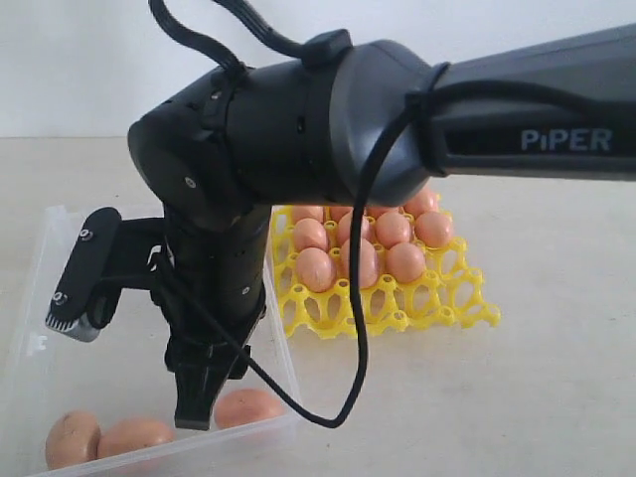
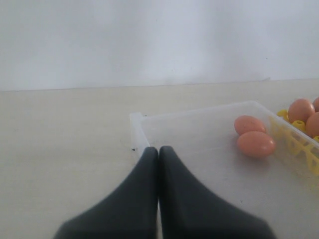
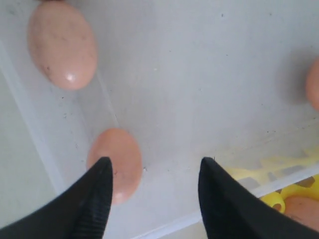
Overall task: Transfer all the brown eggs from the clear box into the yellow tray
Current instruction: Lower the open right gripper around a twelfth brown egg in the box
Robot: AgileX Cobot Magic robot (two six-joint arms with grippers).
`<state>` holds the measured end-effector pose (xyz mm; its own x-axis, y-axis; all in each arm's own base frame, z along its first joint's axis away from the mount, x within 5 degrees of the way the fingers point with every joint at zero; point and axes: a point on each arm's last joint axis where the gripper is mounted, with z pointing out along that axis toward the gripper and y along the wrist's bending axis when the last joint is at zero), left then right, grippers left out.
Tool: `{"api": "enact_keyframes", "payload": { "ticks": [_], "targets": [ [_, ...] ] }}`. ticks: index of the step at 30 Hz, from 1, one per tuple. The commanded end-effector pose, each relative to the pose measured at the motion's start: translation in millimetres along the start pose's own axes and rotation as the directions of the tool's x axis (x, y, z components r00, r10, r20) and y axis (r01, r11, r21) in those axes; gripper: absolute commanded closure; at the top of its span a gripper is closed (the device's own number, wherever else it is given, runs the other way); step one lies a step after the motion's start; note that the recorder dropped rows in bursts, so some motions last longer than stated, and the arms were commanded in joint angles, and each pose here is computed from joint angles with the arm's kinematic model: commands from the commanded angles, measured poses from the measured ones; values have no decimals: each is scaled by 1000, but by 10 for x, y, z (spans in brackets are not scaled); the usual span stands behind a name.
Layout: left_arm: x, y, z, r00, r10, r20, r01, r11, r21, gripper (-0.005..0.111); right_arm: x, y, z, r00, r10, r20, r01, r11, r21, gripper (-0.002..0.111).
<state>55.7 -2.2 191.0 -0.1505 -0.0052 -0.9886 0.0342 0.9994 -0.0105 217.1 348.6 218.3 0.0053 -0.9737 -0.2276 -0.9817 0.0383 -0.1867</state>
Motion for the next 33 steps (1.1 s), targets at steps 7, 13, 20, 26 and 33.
{"api": "enact_keyframes", "payload": {
  "ticks": [7,13,20,26,33],
  "targets": [
    [-11,-3,-4,1000,-4,7,4,1000,5,111,-27,60,252,998,-42,-42,41,999,-35,58],
    [-11,-3,-4,1000,-4,7,4,1000,5,111,-33,58,327,998,-46,-44,44,998,-33,58],
    [-11,-3,-4,1000,-4,7,4,1000,5,111,-36,56,328,998,-45,-40,44,999,-31,58],
    [-11,-3,-4,1000,-4,7,4,1000,5,111,-26,52,372,997,-57,-55,55,998,-28,58],
    [-11,-3,-4,1000,-4,7,4,1000,5,111,-8,58,482,995,-63,-76,60,997,-42,58]
  ]
}}
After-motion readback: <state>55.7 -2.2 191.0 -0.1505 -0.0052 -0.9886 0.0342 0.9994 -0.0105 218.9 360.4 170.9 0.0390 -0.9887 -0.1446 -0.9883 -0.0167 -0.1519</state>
